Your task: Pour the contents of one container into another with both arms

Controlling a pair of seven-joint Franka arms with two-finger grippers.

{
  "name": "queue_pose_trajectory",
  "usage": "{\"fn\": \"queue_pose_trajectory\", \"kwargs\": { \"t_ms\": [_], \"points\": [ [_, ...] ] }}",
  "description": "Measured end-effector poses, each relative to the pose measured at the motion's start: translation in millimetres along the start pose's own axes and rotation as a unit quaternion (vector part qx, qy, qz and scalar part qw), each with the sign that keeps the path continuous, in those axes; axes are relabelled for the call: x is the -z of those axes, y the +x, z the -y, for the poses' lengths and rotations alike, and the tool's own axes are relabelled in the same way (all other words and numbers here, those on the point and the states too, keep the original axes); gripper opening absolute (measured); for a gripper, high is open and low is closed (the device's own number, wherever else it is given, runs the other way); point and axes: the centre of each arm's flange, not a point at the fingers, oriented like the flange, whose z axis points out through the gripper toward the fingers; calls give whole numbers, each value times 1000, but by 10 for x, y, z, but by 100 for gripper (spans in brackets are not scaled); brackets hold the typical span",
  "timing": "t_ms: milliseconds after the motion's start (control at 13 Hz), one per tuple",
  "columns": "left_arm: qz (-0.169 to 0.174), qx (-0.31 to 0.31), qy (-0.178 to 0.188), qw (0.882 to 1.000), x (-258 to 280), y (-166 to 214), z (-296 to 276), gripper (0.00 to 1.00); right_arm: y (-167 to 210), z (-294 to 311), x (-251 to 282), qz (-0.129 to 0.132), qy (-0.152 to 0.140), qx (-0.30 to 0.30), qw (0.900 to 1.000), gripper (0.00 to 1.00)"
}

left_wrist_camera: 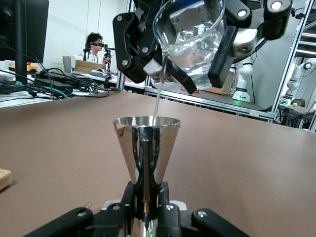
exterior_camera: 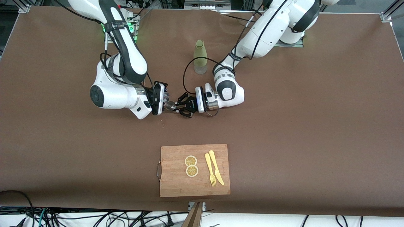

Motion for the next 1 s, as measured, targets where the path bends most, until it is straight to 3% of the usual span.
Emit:
{"fn": "queue_pose_trajectory", "kwargs": {
  "t_ms": [308,615,1000],
  "points": [
    [0,0,0,1000,-2,7,-1,21,153,5,142,-8,-13,14,1000,23],
    [-1,1,0,1000,-3,21,-1,21,356,58,299,4,-34,46,998,23],
    [4,6,1,1000,68,21,-18,21,632,288,850,-22,-78,84,993,23]
  ]
}}
